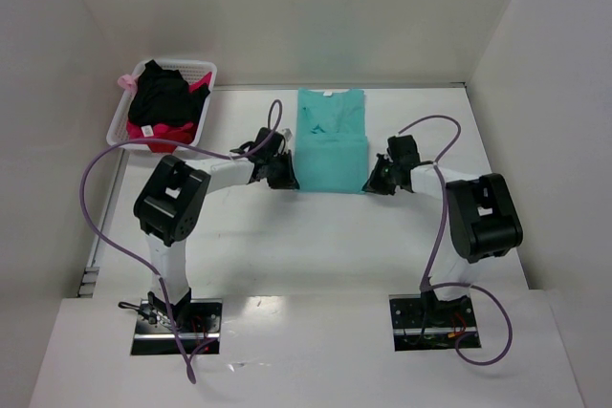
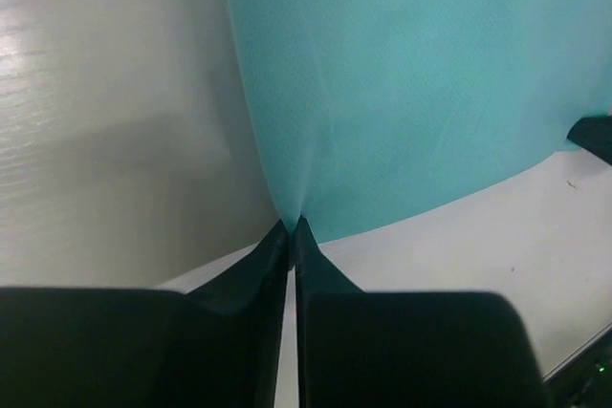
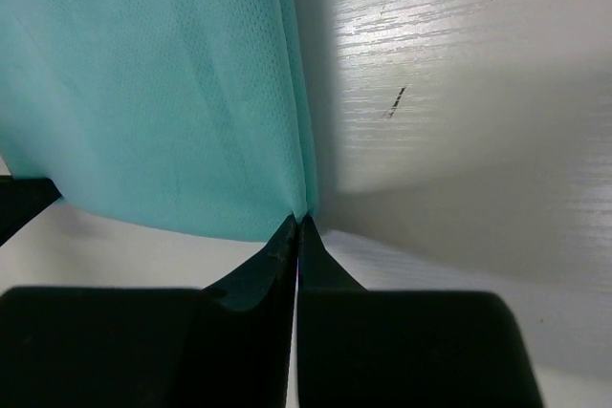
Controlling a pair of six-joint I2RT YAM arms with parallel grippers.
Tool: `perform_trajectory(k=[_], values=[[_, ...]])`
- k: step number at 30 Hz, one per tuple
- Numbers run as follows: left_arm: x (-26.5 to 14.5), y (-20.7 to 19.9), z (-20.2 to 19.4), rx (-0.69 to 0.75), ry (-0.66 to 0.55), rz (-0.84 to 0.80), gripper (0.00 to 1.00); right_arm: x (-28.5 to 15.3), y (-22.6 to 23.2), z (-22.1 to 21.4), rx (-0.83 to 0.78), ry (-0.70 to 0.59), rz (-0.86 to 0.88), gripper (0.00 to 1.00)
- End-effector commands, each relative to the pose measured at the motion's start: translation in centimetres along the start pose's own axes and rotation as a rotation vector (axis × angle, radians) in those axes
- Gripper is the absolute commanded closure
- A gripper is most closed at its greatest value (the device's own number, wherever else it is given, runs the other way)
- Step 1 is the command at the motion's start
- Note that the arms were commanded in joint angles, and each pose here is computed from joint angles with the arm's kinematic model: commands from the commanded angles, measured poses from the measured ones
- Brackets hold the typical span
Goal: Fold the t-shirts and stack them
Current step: Grab one side of the 2/3 rectangular tshirt with both arms
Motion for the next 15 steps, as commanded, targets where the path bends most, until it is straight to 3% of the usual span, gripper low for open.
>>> perform_trajectory(k=[1,4,15], values=[[-1.1,-0.7,0.0,0.014,-0.016,-0.001,0.93,-1.9,1.1,0.5,-0.029,-0.06,0.017,1.0],[-1.5,-1.0,-0.2,0.022,-0.019,0.012,1.0,-2.8,1.4,0.1,-0.028,-0.059,0.023,1.0],[-5.5,-3.0,-1.3,0.052,-0.038,0.042,1.0,-7.0,2.5,-0.3,0.011,-0.101,0.072,1.0]])
Point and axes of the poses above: each gripper's point midway between its finger pads, its own x axis out along the fingers, its own y axis along the line the jaws close on, z = x × y, the point moved 7 cm from there along -x, back along the fingers, and after that the axes turned 12 degrees about x, right-handed, at the moved point
